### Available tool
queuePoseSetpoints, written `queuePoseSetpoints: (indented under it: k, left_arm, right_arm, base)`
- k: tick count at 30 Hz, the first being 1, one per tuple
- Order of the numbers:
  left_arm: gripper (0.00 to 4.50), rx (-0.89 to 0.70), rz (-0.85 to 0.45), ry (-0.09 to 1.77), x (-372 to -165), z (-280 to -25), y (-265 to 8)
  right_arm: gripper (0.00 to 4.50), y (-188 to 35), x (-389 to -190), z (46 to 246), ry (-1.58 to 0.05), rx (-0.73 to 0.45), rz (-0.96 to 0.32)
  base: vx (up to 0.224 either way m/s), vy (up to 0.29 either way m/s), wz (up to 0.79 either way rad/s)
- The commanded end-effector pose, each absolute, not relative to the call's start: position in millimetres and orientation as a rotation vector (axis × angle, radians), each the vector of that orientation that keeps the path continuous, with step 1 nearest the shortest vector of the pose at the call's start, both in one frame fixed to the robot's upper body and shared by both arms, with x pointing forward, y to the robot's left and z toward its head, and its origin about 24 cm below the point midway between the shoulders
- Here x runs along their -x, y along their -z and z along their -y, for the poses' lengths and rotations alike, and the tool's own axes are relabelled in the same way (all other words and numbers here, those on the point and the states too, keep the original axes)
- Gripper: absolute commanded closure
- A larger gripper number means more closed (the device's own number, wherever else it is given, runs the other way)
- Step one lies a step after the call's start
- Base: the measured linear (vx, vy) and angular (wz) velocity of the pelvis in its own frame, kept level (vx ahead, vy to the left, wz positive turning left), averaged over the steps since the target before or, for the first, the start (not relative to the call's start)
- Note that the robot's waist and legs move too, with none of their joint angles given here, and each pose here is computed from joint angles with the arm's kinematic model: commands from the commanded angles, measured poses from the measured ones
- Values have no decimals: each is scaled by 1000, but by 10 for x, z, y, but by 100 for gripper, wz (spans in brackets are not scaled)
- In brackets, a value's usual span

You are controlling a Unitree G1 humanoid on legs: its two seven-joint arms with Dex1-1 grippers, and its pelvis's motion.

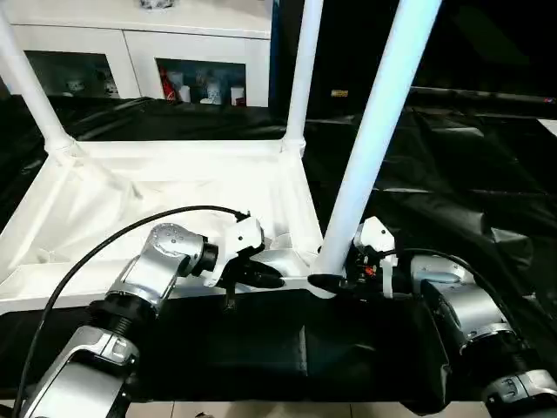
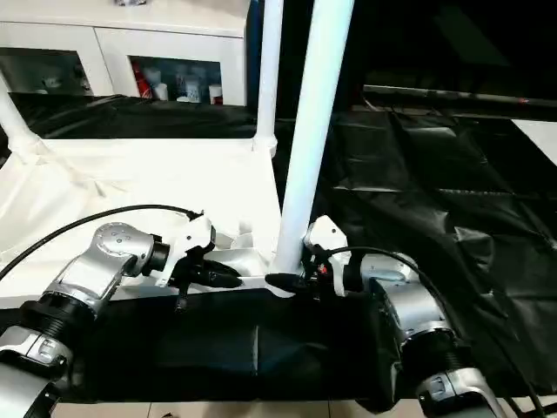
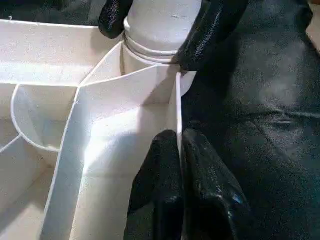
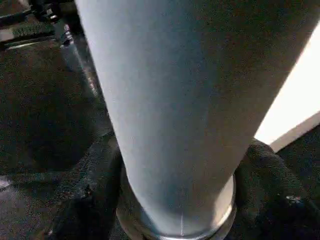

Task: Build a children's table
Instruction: Rotate leg to tighten

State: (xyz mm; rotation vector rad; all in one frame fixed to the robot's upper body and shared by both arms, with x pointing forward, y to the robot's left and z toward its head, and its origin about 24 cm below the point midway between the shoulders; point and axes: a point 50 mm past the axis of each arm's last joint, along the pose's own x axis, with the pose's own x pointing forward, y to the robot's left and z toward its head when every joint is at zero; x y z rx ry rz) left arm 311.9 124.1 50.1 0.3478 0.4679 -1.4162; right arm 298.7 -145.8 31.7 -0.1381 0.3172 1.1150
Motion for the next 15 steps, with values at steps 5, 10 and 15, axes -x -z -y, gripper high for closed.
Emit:
queuePoseSetpoints:
  k: [5,10,15]
  left_arm:
    - [450,-282,-474,1236,-3215,-1012,-328]
    - [450,-292,-487,1081,-3337,-755,-304]
    - [450,-341,-500,1055,-3342,-471,-284]
  right_arm:
    - [183,-111,-3137,1485,-690,34,-355]
    - [184,-108,-3244,1273,-468,0,-356]
    - [184,-174,-3313,1019,-408,32,-328]
  base:
    - [0,0,0]
    - [0,0,0]
    - [0,0,0]
